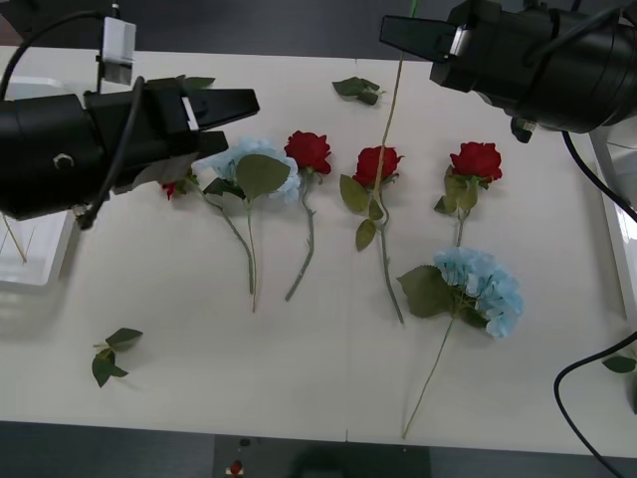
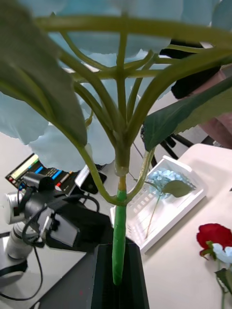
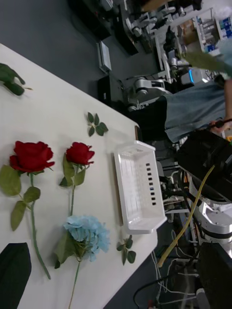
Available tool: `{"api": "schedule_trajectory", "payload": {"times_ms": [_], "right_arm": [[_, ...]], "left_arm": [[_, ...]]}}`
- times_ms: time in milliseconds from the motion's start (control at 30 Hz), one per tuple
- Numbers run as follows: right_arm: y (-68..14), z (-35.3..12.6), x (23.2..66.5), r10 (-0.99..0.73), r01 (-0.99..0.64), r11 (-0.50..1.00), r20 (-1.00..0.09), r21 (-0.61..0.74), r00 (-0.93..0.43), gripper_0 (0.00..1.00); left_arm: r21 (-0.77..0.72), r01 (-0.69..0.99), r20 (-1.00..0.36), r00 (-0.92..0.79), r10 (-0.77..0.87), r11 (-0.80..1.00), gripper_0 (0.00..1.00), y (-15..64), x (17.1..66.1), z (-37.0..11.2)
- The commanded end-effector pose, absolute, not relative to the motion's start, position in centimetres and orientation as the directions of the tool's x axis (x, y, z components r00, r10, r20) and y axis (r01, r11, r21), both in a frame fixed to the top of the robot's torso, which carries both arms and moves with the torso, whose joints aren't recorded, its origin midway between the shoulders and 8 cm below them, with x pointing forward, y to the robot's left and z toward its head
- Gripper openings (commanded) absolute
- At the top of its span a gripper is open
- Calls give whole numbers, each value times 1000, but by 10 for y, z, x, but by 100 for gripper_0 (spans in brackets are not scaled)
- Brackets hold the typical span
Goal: Put the red flowers into the right box and the blue flowers into the left box
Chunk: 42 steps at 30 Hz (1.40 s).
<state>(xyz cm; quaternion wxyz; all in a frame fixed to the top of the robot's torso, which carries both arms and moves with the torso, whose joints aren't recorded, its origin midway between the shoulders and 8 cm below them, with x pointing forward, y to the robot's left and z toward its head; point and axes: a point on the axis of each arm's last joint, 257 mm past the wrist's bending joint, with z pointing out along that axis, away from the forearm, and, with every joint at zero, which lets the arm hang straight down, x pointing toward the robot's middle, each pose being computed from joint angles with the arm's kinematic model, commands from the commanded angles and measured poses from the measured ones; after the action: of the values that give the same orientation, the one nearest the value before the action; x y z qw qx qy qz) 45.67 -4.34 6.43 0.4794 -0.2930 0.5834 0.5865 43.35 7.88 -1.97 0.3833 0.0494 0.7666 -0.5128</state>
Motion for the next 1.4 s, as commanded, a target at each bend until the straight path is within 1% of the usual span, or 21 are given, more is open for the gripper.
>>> {"api": "schedule_trajectory", "payload": {"times_ms": [33,133,333,533,567,600,633,667,767,1400], "right_arm": [[-25,97,441,238,-931,85,-914,356,-328,0],[-12,103,441,252,-930,74,-909,360,-331,0],[6,111,445,276,-928,71,-901,366,-335,0],[9,113,444,282,-927,64,-897,370,-339,0],[9,113,444,282,-927,64,-897,370,-339,0],[9,113,444,282,-927,64,-897,370,-339,0],[9,113,444,282,-927,64,-897,370,-339,0],[9,113,444,282,-927,64,-897,370,-339,0],[9,113,444,282,-927,64,-897,370,-339,0],[9,113,444,282,-927,64,-897,370,-339,0]], "left_arm": [[-706,548,-692,-667,-276,449,100,43,430,2],[-724,566,-682,-674,-285,394,100,14,431,9],[-735,597,-675,-692,-257,322,100,-25,416,19],[-722,610,-687,-689,-231,327,100,-43,418,15],[-716,613,-692,-685,-226,335,96,-45,419,12],[-710,615,-697,-681,-223,342,67,-45,420,11],[-708,616,-699,-681,-220,345,23,-46,420,10],[-714,610,-693,-686,-220,345,0,-46,421,8],[-730,594,-675,-703,-222,337,0,-45,423,6],[-715,596,-686,-698,-204,365,0,-39,426,1]]}}
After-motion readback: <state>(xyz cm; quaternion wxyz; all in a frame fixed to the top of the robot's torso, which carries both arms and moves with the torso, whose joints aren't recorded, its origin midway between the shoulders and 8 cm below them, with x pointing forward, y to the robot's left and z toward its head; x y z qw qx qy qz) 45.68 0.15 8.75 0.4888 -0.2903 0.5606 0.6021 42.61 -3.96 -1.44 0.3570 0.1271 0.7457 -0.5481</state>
